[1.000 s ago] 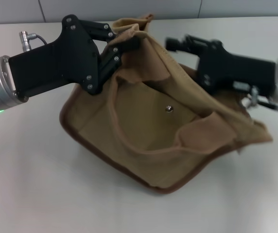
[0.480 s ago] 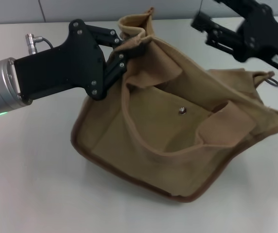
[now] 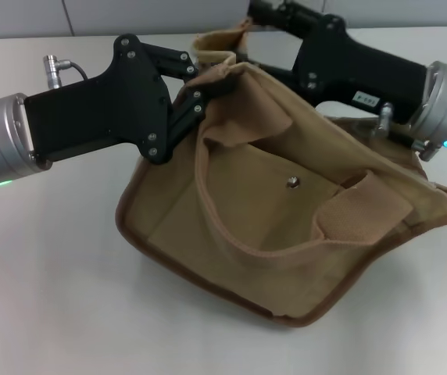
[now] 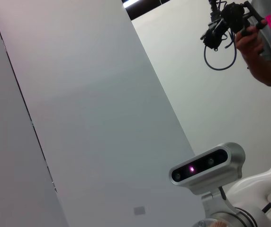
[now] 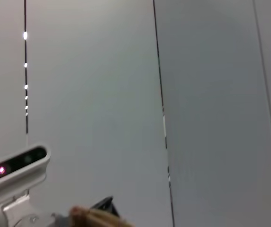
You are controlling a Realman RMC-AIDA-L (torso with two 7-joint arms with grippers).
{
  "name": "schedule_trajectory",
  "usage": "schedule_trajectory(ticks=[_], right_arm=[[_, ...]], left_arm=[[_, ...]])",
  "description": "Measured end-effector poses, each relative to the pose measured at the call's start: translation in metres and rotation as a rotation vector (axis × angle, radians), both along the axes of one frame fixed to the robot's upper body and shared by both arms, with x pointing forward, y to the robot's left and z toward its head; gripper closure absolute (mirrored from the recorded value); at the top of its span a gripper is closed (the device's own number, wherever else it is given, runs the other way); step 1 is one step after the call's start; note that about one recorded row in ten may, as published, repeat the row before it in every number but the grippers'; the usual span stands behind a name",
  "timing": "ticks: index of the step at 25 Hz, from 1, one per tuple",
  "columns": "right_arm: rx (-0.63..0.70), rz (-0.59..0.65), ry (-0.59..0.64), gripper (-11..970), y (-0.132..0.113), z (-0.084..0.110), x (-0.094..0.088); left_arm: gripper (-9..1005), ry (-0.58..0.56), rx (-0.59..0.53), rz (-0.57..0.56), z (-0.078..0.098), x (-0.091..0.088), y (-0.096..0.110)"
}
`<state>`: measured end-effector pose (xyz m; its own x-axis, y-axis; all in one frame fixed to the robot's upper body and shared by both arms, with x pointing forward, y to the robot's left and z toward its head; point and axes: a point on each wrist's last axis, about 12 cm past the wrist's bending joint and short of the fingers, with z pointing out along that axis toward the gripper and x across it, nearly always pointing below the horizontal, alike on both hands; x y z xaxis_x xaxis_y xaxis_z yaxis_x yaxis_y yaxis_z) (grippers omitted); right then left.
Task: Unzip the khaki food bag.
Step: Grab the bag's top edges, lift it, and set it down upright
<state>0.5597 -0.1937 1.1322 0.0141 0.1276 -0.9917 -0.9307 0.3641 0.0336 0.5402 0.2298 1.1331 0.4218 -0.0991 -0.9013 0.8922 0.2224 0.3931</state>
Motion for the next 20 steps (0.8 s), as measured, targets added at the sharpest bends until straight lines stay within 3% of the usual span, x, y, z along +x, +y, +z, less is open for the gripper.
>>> schedule_trajectory(ticks=[14,20], right_arm=[[-0.098,0.099,0.013,122,-0.020,-0.015,-0.039],[-0.070,0.058,-0.015,122,-0.047,-0.023,-0.062]], left_arm=[[925,-0.008,-0.004,0.004,0.002,0.002,-0.002],[923,-0.013,-0.019,0.022,0.004,0.004,-0.001]])
